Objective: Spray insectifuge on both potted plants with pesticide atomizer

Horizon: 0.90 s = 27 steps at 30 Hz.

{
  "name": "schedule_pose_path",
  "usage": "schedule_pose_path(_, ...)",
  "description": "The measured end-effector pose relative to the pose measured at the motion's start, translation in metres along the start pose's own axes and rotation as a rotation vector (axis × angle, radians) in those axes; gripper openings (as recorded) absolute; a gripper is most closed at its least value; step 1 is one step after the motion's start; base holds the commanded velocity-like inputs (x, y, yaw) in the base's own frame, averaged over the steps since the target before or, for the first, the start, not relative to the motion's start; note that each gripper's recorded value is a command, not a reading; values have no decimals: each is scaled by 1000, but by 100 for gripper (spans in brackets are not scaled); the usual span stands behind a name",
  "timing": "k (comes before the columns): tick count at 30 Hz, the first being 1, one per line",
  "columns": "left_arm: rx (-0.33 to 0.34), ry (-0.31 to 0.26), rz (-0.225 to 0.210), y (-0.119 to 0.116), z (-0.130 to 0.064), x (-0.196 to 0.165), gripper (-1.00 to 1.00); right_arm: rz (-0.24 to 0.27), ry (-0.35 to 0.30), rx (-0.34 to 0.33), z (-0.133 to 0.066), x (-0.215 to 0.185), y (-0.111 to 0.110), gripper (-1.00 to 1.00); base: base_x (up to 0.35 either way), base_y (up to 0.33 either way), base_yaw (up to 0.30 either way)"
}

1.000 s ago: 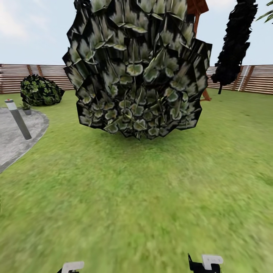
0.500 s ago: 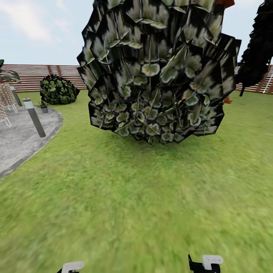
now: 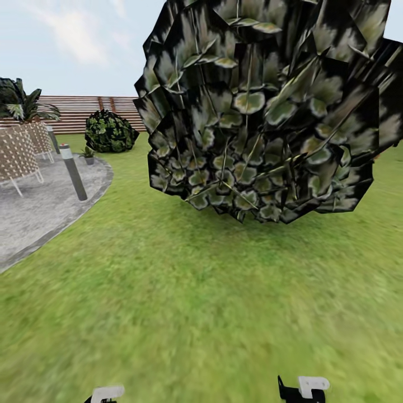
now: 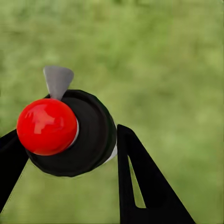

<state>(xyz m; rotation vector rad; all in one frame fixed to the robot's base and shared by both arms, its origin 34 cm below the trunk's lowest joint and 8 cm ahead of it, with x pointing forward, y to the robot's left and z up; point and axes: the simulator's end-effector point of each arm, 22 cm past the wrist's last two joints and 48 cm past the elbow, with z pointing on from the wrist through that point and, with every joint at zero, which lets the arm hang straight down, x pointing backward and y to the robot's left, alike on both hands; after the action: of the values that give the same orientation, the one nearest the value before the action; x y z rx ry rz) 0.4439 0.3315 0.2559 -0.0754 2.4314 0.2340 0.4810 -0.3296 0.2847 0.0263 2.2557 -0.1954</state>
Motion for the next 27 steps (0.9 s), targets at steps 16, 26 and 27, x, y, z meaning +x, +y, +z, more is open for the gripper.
schedule_pose_path(16,0,0,0,0,0,0,-100,0,0,0,0,0,0,100,339,0,221)
schedule_pose_path(26,0,0,-1,0,0,0,-100,0,0,0,0,0,0,100,339,0,222)
schedule_pose_path(27,0,0,-1,0,0,0,-100,0,0,0,0,0,0,100,339,0,222)
